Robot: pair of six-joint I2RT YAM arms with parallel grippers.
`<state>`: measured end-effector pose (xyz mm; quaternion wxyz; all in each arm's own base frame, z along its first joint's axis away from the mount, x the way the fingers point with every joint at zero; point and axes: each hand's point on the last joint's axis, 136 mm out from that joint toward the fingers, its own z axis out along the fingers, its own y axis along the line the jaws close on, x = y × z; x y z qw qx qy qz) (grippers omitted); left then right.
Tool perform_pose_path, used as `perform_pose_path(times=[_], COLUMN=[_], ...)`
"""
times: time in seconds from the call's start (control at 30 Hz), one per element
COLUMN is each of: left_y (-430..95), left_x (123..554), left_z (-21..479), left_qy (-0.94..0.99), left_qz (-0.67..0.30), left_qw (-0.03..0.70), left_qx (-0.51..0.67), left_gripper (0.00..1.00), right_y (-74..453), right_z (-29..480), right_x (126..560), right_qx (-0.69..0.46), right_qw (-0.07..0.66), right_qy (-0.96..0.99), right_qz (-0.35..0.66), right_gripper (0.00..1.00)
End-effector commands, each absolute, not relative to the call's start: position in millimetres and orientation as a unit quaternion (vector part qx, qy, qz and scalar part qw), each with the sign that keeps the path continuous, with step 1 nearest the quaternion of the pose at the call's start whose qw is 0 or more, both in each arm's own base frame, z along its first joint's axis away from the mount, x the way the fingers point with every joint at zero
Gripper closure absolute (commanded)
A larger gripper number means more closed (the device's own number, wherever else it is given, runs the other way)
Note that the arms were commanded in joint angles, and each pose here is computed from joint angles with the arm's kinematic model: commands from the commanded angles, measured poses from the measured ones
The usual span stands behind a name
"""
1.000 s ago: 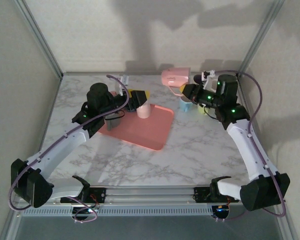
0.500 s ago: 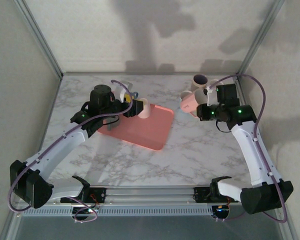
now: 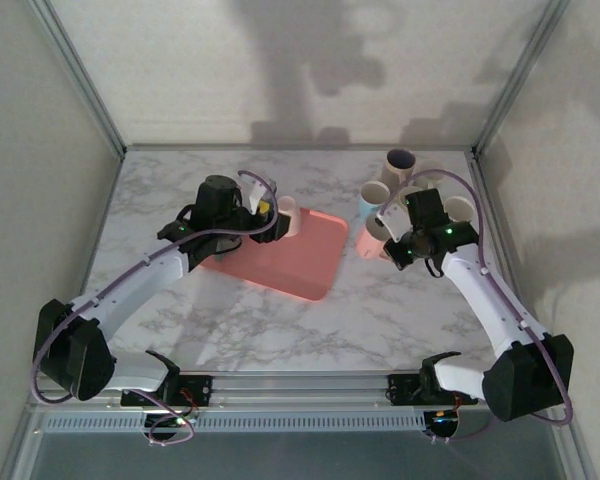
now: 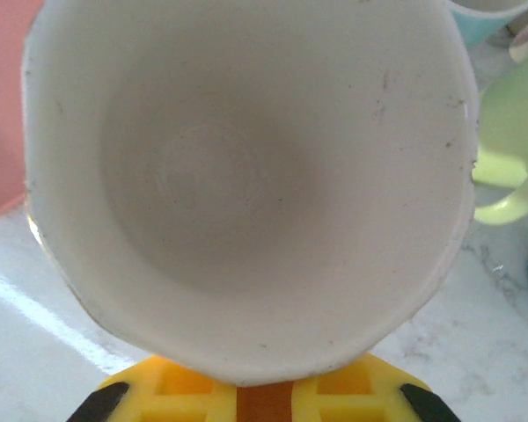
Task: Turn the mug right side up
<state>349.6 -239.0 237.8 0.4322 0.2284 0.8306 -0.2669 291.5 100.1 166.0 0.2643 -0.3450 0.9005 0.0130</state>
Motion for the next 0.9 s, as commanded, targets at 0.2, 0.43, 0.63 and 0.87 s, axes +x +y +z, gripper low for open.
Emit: perform_pose_path(times=[0.2,0.43,0.63,0.87], left_y=[-236.0,-243.0,-252.9,-253.2], left_x=[355.2,345.7,331.9,332.8], left_z=[212.5,198.1,193.9,186.0], left_qy=[0.839,0.834,0.817,0.823], left_qz=[-0.244,-0.257,-0.286,-0.284], left_qw=[0.42,0.398,0.384,0.373], left_qx=[0.247,0.282,0.321,0.32], left_gripper=[0.28,0.3,0.3,0.31], right_y=[105.3,112.1,116.1,116.9], right_z=[154.1,134.4,121.4,112.4], right_x=[340.9,352.5,357.6,361.3], right_qx=[-0.393,-0.41,-0.42,-0.42], right_qw=[0.307,0.297,0.287,0.278], right_qy=[0.865,0.861,0.86,0.863], right_qz=[-0.051,-0.05,-0.046,-0.047], right_gripper=[1.0,1.0,1.0,0.96])
